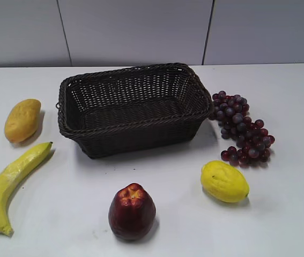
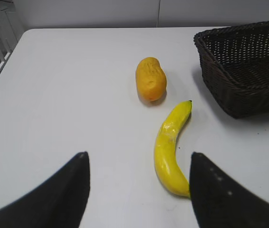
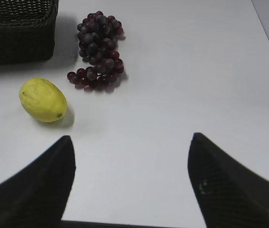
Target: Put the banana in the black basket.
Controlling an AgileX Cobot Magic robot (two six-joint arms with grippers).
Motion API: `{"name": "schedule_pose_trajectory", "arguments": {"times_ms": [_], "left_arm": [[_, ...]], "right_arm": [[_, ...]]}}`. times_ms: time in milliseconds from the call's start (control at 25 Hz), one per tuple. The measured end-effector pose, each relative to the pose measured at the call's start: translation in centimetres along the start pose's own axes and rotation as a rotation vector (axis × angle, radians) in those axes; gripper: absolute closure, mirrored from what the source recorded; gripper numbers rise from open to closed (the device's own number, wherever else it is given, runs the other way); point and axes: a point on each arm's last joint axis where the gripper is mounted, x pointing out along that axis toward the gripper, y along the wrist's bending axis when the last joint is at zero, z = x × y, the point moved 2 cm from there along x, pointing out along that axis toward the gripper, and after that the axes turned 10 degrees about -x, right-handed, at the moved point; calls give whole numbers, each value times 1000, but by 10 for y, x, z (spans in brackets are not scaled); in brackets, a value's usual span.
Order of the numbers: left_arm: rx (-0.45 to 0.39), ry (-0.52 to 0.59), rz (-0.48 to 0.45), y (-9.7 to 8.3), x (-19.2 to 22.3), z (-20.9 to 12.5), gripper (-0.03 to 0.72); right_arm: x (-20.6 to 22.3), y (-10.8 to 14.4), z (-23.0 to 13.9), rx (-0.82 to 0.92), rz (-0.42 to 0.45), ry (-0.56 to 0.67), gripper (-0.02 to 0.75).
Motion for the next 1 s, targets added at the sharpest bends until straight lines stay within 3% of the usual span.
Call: {"name": "schedule_pose_trajectory", "arguments": {"times_ms": [760, 840, 1000], "left_arm": [[0, 0, 0, 0, 0, 0, 235], [0, 0, -1, 0, 0, 0, 204], [-16, 12, -26, -3, 2, 1, 43]], "right_arm": [[0, 0, 0, 0, 0, 0, 147], [0, 0, 0, 0, 0, 0, 147], [0, 0, 0, 0, 0, 0, 147]]}}
